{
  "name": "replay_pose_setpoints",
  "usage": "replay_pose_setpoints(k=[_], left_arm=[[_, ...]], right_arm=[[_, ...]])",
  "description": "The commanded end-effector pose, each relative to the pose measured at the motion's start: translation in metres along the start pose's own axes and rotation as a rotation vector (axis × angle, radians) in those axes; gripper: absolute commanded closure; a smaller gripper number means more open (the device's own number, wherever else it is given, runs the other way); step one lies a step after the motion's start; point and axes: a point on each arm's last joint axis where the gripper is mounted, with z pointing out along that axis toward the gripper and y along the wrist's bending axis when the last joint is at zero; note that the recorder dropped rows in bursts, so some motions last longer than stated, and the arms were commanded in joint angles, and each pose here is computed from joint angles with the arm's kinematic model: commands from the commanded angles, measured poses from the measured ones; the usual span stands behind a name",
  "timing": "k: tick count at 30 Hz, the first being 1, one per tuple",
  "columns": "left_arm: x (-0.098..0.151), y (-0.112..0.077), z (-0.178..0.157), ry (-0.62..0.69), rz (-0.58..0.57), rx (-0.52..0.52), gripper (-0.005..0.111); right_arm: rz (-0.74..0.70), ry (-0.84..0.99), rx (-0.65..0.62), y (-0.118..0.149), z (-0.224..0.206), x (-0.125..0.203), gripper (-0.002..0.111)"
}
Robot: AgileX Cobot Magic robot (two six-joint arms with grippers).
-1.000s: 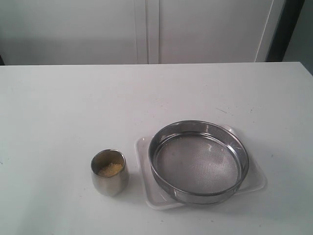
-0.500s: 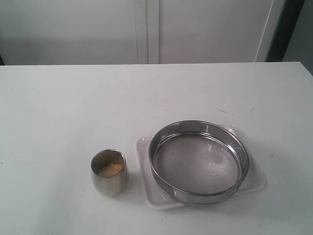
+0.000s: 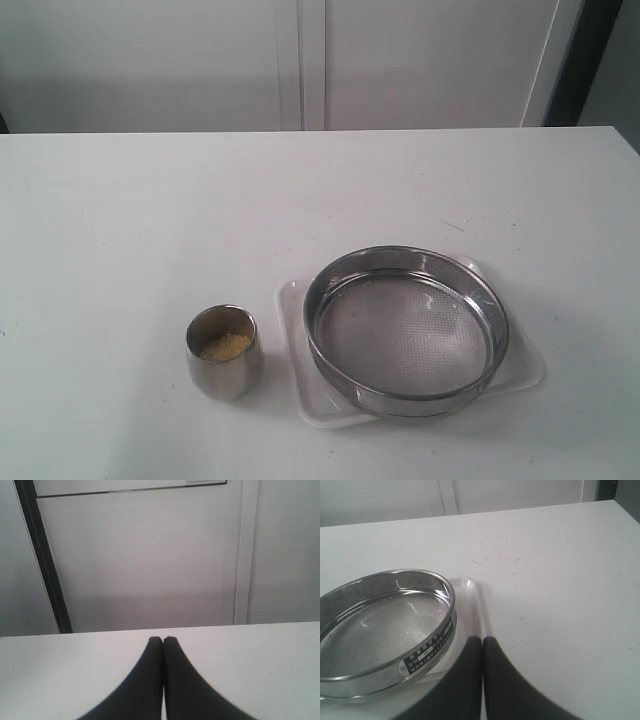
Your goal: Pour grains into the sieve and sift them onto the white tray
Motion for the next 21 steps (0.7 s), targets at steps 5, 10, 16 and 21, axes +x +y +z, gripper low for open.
replay_pose_setpoints(k=[5, 10, 16, 21], left_arm=[[-0.003, 0.001, 0.044, 0.122, -0.003, 0.007, 0.107], [0.016, 0.0, 0.066, 0.236, -0.012, 0.013, 0.107], [0.035, -0.005, 0.073, 0.25, -0.009, 0.029, 0.107], [0.055, -0.022, 0.069, 0.253, 0.005, 0.113, 0.107]], right_arm=[[-0.003, -0.013, -0.002, 0.0, 0.0, 0.001, 0.108], [-0.003, -0.013, -0.002, 0.0, 0.0, 0.001, 0.108], [-0.003, -0.013, -0.002, 0.0, 0.0, 0.001, 0.108], [-0.003, -0.013, -0.002, 0.0, 0.0, 0.001, 0.108]])
